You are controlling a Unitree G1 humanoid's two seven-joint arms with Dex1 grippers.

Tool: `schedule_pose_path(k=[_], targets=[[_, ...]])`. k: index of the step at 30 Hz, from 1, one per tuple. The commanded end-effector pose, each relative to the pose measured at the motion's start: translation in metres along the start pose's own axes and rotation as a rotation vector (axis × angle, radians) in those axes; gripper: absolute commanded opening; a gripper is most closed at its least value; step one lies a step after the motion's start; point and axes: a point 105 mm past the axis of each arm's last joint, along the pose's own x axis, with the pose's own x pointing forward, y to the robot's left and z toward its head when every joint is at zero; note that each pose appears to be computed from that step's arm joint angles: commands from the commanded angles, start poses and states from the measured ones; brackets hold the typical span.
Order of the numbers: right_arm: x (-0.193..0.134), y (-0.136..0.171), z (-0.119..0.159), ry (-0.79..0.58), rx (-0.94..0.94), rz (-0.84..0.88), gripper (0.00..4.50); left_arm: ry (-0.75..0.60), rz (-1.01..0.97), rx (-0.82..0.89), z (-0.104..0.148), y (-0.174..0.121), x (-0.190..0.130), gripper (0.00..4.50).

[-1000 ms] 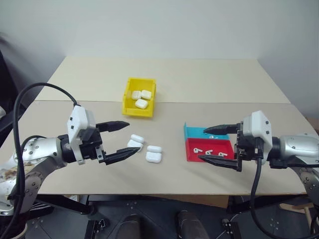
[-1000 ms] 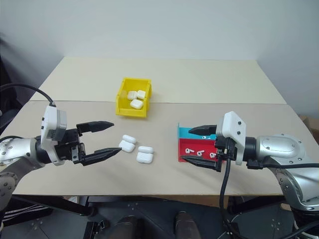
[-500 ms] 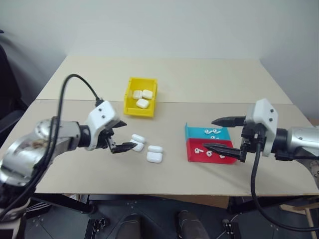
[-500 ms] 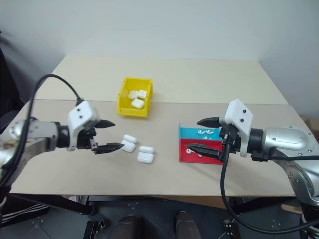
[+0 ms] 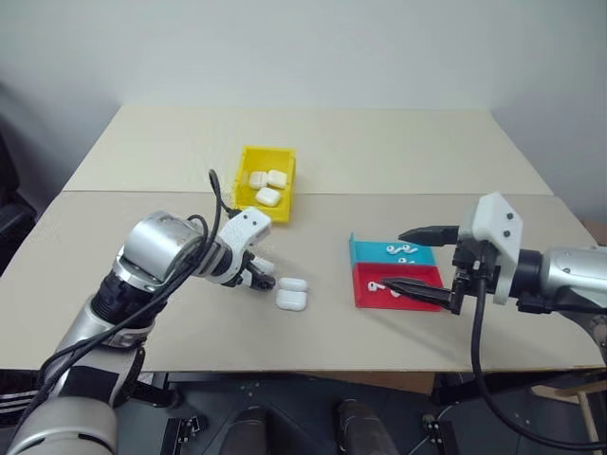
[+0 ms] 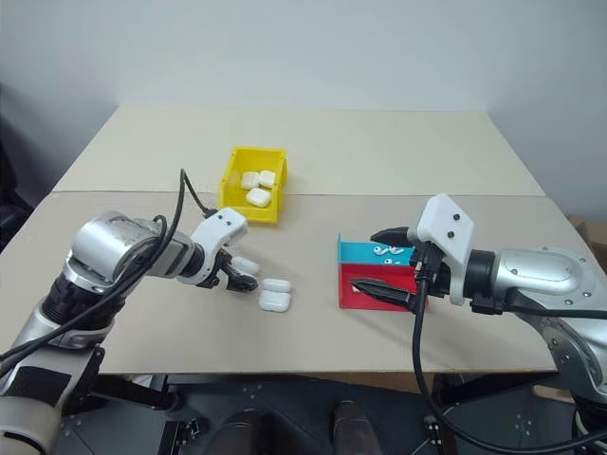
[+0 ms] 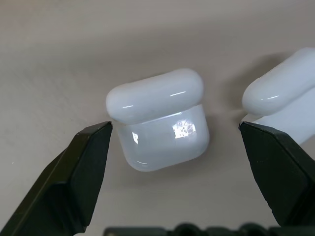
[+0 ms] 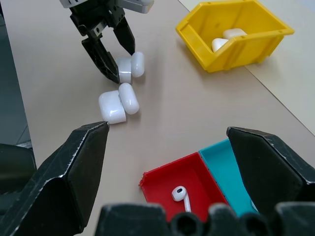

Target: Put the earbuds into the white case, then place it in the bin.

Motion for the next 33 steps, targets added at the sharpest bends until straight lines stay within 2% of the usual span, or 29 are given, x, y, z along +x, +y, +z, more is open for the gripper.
schedule_pose_path(k=[1, 6, 9, 12, 13, 15, 19, 21, 25, 26, 30, 33], targets=[[-0.003, 0.002, 0.010, -0.032, -0.044, -0.013, 4.46, 0.017, 0.059, -0.002, 0.000, 0.006, 0.002, 4.50], [-0.003, 0.004, 0.009, -0.036, -0.039, -0.015, 4.46, 0.049, 0.080, -0.019, -0.004, 0.007, 0.010, 4.50], [-0.003, 0.005, 0.009, -0.038, -0.041, -0.015, 4.50, 0.034, 0.091, -0.022, -0.002, 0.007, 0.010, 3.87], [-0.003, 0.006, 0.009, -0.041, -0.044, -0.012, 4.50, 0.024, 0.112, -0.027, 0.001, 0.009, 0.010, 2.97], [-0.004, 0.007, 0.009, -0.040, -0.044, -0.012, 4.50, 0.015, 0.124, -0.027, 0.002, 0.010, 0.008, 2.85], [-0.004, 0.007, 0.008, -0.039, -0.045, -0.011, 4.50, 0.002, 0.128, -0.018, 0.003, 0.011, 0.005, 2.84], [-0.004, 0.009, 0.008, -0.042, -0.046, -0.007, 4.50, -0.142, 0.156, 0.062, 0.005, 0.021, -0.017, 2.84], [-0.005, 0.009, 0.007, -0.047, -0.046, -0.009, 4.50, -0.275, 0.148, 0.055, 0.011, 0.029, -0.035, 2.84], [-0.005, 0.005, 0.006, -0.062, -0.038, -0.018, 4.50, -0.735, 0.120, 0.162, 0.039, 0.019, -0.079, 2.84], [-0.004, 0.003, 0.005, -0.065, -0.036, -0.018, 4.50, -0.811, 0.073, 0.158, 0.042, 0.013, -0.086, 2.84], [-0.003, -0.007, -0.001, -0.032, -0.039, -0.016, 4.50, -1.050, -0.176, 0.130, 0.050, -0.018, -0.103, 2.84], [-0.002, -0.017, -0.009, 0.030, -0.060, -0.015, 4.50, -1.135, -0.312, 0.188, 0.052, -0.038, -0.109, 2.84]])
